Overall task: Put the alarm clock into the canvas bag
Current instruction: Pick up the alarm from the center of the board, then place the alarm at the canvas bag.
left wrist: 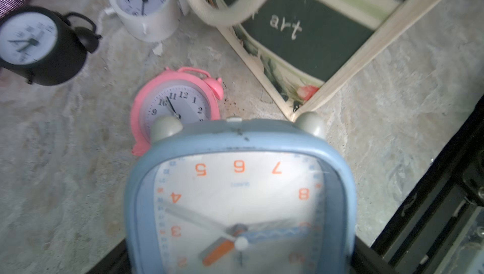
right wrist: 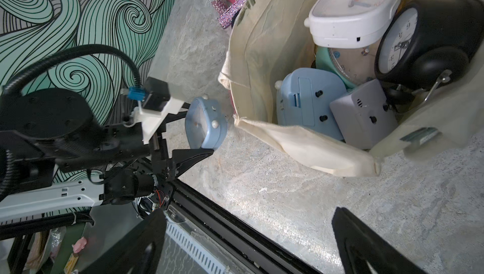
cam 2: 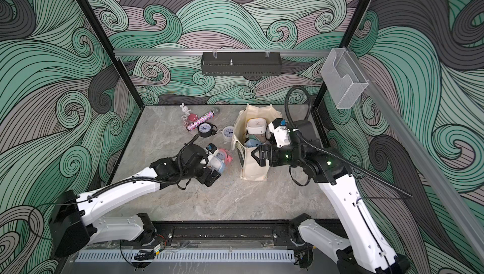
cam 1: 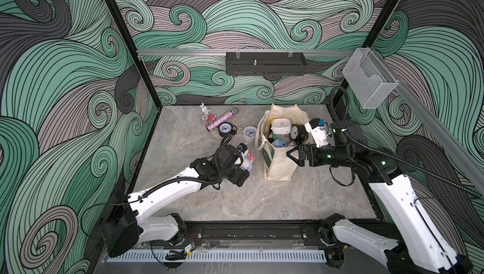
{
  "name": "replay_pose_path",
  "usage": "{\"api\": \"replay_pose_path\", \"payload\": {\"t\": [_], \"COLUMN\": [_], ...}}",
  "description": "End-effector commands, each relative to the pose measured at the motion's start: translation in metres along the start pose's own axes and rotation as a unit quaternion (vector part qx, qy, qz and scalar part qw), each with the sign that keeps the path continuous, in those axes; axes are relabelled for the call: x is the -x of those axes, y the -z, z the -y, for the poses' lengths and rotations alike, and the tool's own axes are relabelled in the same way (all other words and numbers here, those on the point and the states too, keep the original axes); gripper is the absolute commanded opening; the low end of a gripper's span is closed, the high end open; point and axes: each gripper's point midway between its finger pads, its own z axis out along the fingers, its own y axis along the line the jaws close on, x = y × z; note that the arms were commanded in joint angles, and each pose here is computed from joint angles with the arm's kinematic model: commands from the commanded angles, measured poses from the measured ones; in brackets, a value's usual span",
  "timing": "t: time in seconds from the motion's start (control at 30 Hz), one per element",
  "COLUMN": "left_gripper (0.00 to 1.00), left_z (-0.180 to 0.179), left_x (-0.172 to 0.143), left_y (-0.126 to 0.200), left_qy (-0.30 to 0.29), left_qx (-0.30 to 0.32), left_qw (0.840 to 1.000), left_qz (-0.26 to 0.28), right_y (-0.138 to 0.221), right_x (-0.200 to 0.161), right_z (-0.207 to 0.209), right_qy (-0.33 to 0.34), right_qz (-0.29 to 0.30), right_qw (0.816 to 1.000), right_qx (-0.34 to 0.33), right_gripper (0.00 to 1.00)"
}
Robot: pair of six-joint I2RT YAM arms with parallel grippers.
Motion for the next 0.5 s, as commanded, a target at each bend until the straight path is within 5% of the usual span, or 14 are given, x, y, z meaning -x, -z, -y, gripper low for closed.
{"api": "replay_pose_path", "payload": {"t": [0.0, 0.2, 0.47], "left_gripper": [0.7, 0.7, 0.7], "left_z": [-0.007, 0.01, 0.029], "left_x": [0.051, 0.115, 0.142], "left_y": [0.033, 0.068, 0.061], "left_qy": [0.01, -0.057, -0.109], "left_qx": [0.015, -0.018, -0.045], "left_qw": [0.994, 0.962, 0.956], "left_qz": [0.109, 0.266, 0.267], "right_y": [0.002, -0.007, -0.021], "right_x": [0.02, 0.047, 0.067], "right_z": [-0.005, -0.028, -0.064], "right_qy": [0.001, -0.002, 0.032], "right_qz": [0.024, 0.016, -0.004], "right_qw": [1.0, 0.999, 0.995], "right_qx": [0.002, 0.05, 0.096], "right_gripper": [1.0, 1.0, 1.0]}}
